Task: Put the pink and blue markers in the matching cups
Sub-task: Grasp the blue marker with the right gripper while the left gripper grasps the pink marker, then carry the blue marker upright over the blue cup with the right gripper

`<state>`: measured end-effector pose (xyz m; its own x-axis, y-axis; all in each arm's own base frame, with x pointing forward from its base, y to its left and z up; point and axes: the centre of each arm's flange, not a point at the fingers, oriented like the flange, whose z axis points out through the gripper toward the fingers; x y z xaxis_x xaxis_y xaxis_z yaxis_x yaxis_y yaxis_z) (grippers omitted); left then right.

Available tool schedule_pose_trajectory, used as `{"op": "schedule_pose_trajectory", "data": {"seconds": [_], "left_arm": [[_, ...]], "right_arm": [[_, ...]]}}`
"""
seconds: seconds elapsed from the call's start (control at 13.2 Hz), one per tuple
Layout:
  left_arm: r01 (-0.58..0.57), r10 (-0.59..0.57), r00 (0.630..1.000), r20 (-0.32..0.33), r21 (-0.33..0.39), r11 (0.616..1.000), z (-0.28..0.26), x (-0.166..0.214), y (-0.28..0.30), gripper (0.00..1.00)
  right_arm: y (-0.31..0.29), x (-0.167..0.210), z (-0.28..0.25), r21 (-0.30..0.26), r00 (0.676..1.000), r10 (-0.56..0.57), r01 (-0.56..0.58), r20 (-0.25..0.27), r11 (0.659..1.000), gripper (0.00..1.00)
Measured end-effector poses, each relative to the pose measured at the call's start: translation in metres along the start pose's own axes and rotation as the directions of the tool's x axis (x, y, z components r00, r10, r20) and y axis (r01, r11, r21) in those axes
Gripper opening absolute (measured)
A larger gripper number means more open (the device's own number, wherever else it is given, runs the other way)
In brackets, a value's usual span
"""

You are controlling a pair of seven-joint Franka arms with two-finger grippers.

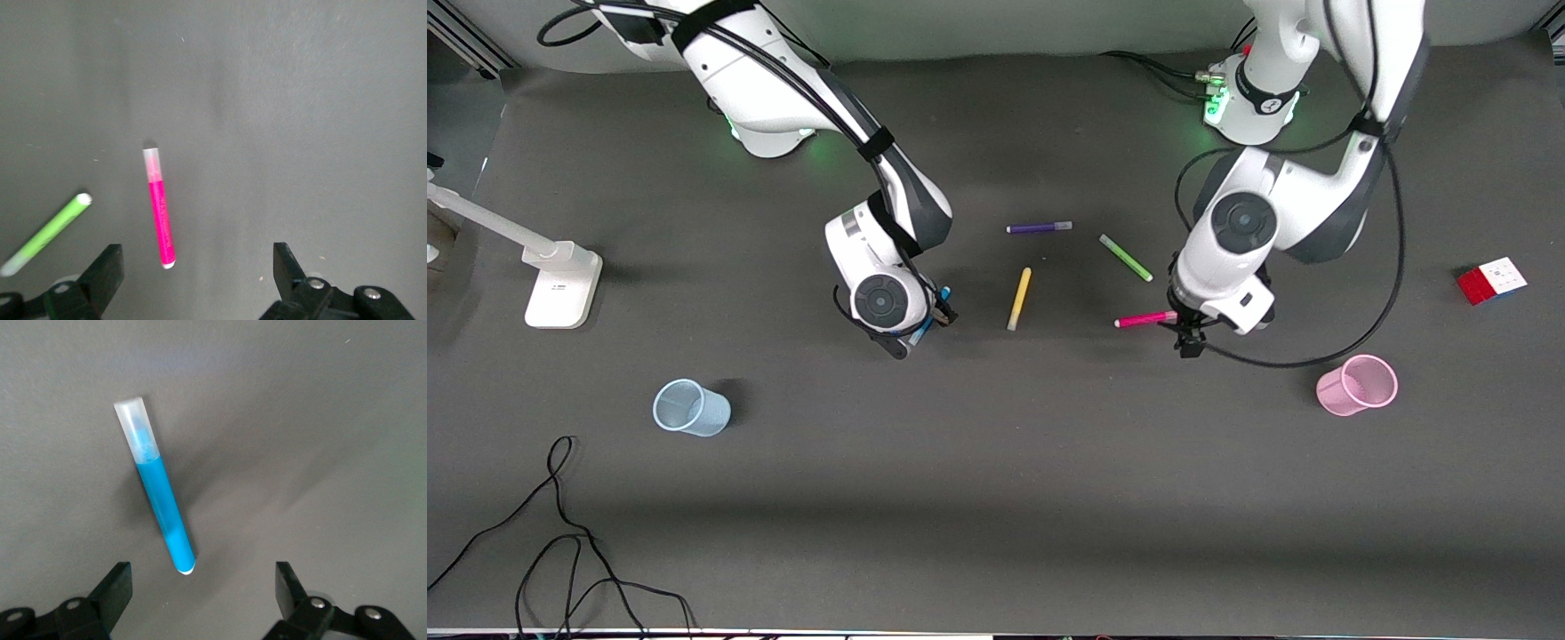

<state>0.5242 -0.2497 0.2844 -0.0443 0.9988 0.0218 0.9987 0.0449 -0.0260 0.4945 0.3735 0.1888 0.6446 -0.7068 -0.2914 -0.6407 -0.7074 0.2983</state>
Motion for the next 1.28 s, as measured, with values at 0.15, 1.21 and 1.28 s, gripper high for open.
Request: {"op": "schedule_pose_trajectory", "data": {"seconds": [0.15, 1.21, 1.28], "left_arm": [[0.0, 0.0, 1.0, 0.012, 0.005, 1.0, 0.024, -0.003, 0.002, 1.0], [0.034, -0.033, 0.999, -0.022, 0.009, 0.999, 0.11, -0.018, -0.009, 1.0], [0.034, -0.034, 0.999, -0.022, 0.009, 0.999, 0.11, -0.018, -0.009, 1.0]], "right_arm": [[-0.005, -0.003, 0.016, 0.0, 1.0, -0.002, 0.002, -0.001, 1.0, 0.91], [-0.011, 0.007, 0.02, 0.04, 0.999, 0.032, -0.033, 0.016, 0.999, 0.17], [-0.01, 0.013, 0.009, 0.051, 0.999, 0.043, -0.043, 0.013, 0.998, 0.17]]}}
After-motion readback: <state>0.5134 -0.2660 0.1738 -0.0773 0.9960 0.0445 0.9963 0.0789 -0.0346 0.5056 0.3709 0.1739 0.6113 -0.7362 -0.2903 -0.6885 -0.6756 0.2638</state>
